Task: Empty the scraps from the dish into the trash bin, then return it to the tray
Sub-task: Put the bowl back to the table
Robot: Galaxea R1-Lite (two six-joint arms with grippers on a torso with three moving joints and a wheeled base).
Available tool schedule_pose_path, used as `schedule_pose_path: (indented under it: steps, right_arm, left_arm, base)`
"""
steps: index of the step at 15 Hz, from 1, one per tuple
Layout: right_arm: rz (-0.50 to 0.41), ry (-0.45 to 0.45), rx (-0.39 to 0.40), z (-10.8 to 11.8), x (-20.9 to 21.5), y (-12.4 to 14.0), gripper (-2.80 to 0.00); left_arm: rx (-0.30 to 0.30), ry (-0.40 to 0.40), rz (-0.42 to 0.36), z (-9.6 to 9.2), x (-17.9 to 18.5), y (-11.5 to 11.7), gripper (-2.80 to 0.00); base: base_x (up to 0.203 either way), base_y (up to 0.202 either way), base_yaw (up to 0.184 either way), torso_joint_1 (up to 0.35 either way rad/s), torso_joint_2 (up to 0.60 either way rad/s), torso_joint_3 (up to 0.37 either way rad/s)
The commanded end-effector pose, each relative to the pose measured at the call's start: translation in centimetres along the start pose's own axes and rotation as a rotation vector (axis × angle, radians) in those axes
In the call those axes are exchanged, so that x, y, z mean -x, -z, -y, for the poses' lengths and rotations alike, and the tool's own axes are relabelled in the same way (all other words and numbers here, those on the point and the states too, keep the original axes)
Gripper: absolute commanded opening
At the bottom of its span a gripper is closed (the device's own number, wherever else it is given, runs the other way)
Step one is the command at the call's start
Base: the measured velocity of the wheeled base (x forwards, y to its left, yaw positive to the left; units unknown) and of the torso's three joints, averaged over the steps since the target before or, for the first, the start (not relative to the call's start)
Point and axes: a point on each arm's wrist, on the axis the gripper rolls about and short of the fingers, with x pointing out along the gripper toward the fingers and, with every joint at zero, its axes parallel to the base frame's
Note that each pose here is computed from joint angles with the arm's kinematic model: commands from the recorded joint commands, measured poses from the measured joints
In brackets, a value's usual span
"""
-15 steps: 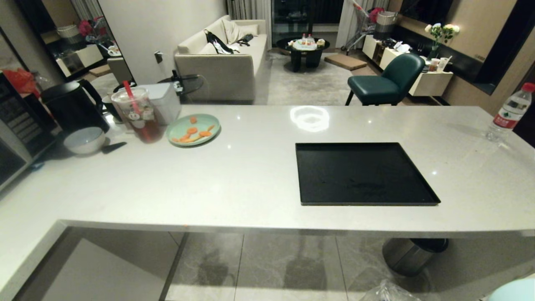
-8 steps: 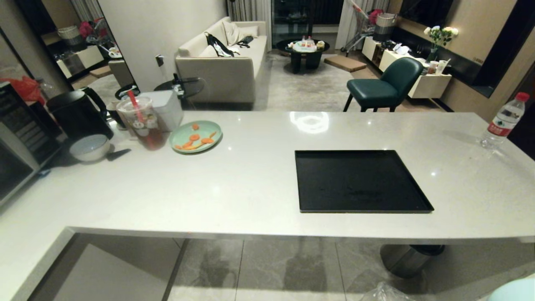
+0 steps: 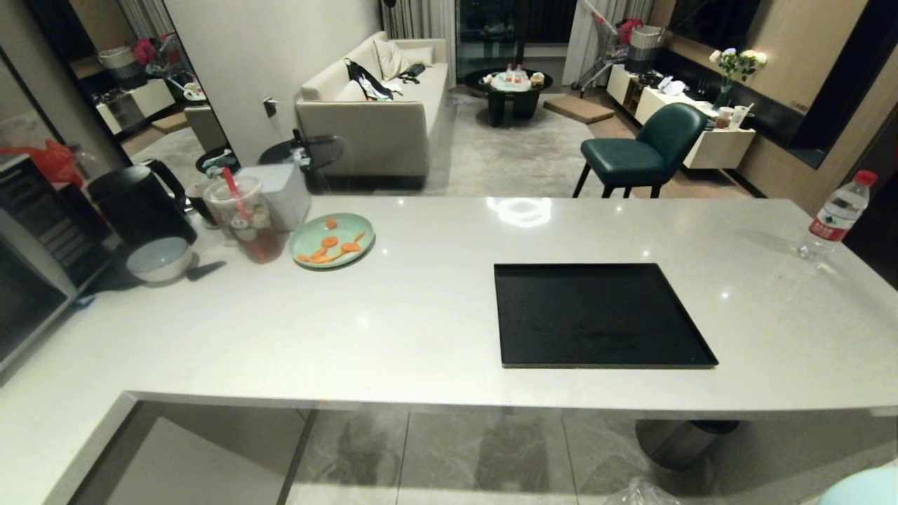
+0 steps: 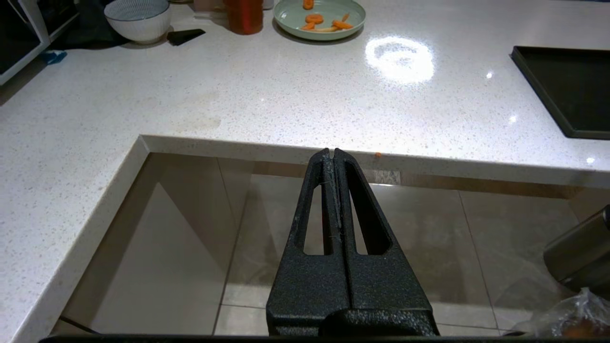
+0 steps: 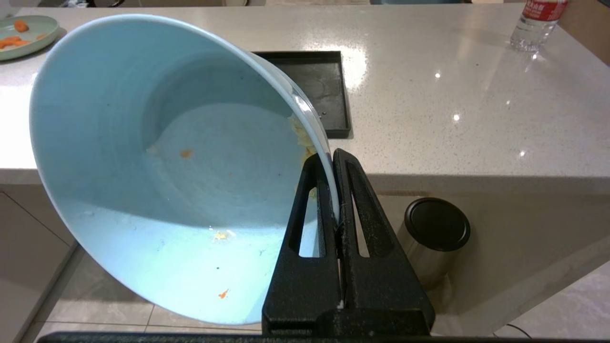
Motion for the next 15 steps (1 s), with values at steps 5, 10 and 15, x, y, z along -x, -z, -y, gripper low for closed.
schedule_pose_path:
  steps: [5,10,15]
  right_arm:
    - [-0.001,0.001,-0.004,0.0,-0.01,-0.01,-2.8]
    - [-0.001,0.0,-0.003,0.0,-0.01,-0.01,-2.8]
    - [-0.001,0.0,-0.003,0.0,-0.01,-0.01,-2.8]
  left_arm:
    - [0.001,-0.001,0.0,0.0,-0.01,-0.01,-2.8]
    - [0.001,0.001,0.0,0.0,-0.01,-0.01,-2.8]
    - [0.001,-0.001,0.0,0.0,-0.01,-0.01,-2.8]
  base:
    - [0.0,0.0,0.0,0.028,-0.07,-0.036]
    - [0.0,0.0,0.0,0.0,0.0,0.0]
    - [0.0,0.0,0.0,0.0,0.0,0.0]
